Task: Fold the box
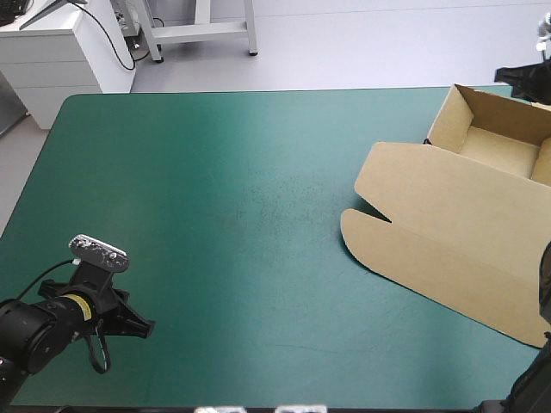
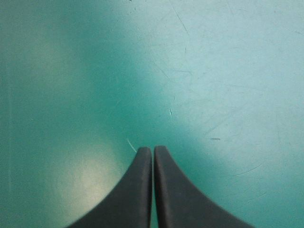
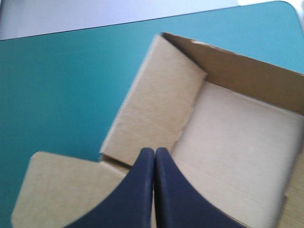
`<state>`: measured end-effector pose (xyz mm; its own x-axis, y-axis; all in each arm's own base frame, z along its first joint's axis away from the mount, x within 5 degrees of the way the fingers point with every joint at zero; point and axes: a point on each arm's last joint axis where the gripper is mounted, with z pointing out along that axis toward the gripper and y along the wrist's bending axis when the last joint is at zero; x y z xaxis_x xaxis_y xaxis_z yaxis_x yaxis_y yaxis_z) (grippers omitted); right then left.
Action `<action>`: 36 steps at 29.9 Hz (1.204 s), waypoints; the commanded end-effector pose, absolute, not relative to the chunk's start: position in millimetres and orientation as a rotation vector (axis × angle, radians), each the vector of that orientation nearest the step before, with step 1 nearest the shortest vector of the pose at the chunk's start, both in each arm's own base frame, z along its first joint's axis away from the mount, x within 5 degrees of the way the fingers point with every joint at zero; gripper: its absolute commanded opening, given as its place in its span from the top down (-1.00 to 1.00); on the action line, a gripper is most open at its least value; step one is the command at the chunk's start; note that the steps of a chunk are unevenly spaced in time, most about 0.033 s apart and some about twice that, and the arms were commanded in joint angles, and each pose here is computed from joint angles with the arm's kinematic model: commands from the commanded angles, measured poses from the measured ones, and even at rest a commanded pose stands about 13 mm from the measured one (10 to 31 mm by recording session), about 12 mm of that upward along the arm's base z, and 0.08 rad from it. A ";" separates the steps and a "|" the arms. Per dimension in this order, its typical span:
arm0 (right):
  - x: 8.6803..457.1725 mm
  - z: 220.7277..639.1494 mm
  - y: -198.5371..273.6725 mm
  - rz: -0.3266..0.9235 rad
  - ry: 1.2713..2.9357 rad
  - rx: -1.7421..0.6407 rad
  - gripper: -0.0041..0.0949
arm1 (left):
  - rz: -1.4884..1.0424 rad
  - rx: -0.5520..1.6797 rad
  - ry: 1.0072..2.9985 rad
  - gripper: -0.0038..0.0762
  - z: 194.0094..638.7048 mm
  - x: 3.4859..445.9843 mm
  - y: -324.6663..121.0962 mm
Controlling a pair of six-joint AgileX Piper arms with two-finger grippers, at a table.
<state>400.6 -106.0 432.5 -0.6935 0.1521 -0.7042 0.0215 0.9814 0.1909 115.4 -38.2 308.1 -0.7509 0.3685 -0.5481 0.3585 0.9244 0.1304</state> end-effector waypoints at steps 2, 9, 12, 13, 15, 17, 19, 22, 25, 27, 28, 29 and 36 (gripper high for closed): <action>374.1 472.0 -39.6 0.255 2.243 -0.124 0.95 | -0.017 0.501 2.423 0.92 317.8 118.2 -41.5; 340.0 459.8 48.0 0.321 2.290 -0.496 0.95 | -0.085 0.485 2.409 0.92 319.0 118.5 -45.8; 312.3 452.4 70.1 0.340 2.308 -0.595 0.95 | -0.102 0.480 2.395 0.92 319.8 119.3 -47.1; 303.1 448.0 76.4 0.350 2.309 -0.625 0.95 | -0.115 0.476 2.392 0.92 320.1 119.3 -47.9; 285.3 436.7 85.6 0.373 2.314 -0.665 0.95 | -0.142 0.474 2.392 0.92 320.2 118.9 -49.5; 265.3 427.0 89.3 0.385 2.298 -0.672 0.95 | -0.157 0.470 2.395 0.92 320.2 118.5 -50.4; 247.3 416.6 88.5 0.387 2.276 -0.658 0.95 | -0.162 0.478 2.399 0.92 319.7 118.0 -50.7; 216.6 396.2 80.1 0.376 2.237 -0.613 0.95 | -0.158 0.483 2.428 0.92 312.9 116.8 -50.4; 183.1 376.7 70.6 0.359 2.227 -0.602 0.95 | -0.147 0.513 2.459 0.92 300.3 115.5 -50.2; 166.1 362.1 66.3 0.354 2.245 -0.612 0.95 | -0.149 0.531 2.463 0.92 294.2 115.3 -50.8; 154.7 357.4 63.4 0.351 2.237 -0.617 0.95 | -0.146 0.547 2.461 0.92 291.1 115.3 -51.0; 147.3 351.2 61.6 0.349 2.240 -0.622 0.95 | -0.148 0.547 2.462 0.92 289.8 115.4 -51.2; 102.8 331.5 50.4 0.310 2.154 -0.672 0.96 | -0.139 0.569 2.456 0.92 289.1 115.5 -51.1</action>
<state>111.3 52.6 325.4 -0.5861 -0.3791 -0.7161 -0.5648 0.8248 0.0257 111.9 -48.0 279.9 -0.7670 0.3633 -0.5289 0.4117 0.9109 0.0287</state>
